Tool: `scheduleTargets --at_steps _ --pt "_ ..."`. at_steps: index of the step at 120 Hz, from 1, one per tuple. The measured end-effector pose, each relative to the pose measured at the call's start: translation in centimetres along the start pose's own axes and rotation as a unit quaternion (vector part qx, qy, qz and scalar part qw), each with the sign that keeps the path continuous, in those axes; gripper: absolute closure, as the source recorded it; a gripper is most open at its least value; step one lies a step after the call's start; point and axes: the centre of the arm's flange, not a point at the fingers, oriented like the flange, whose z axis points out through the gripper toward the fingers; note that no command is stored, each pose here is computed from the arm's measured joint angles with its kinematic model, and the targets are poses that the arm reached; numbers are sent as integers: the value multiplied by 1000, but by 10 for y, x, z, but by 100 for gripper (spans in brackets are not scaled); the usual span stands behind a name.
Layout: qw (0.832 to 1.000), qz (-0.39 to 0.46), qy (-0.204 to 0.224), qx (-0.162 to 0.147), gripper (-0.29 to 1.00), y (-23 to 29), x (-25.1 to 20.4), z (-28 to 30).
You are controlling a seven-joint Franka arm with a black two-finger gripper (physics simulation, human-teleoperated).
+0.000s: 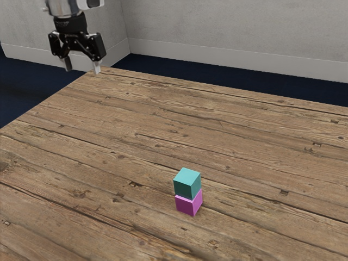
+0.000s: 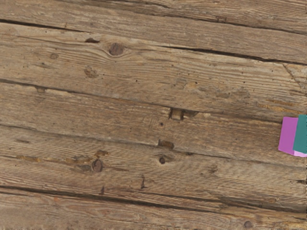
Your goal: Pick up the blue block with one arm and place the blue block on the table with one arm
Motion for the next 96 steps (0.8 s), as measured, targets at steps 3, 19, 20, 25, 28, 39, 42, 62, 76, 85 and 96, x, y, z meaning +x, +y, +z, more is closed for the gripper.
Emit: scheduleTargets --at_steps 3,19,20,25,28,39,42,62,76,85,96 --pt "1000 -1 -1 0 0 1 0 0" --pt "1000 -8 -5 0 0 -1 0 2" --pt "1000 -9 -5 0 0 -1 0 2" --pt "1000 -11 -4 0 0 -2 -1 -1" --pt "1000 -13 8 0 0 -2 -4 -14" --pt "998 -9 66 -6 0 4 -26 -81" --pt "997 -2 73 -7 0 11 -31 -90" --pt "996 65 61 -7 0 88 -36 -84" --pt "997 59 53 -6 0 88 -25 -73" --pt "997 55 52 -6 0 86 -23 -71" --pt "997 56 48 -4 0 92 -10 -56"
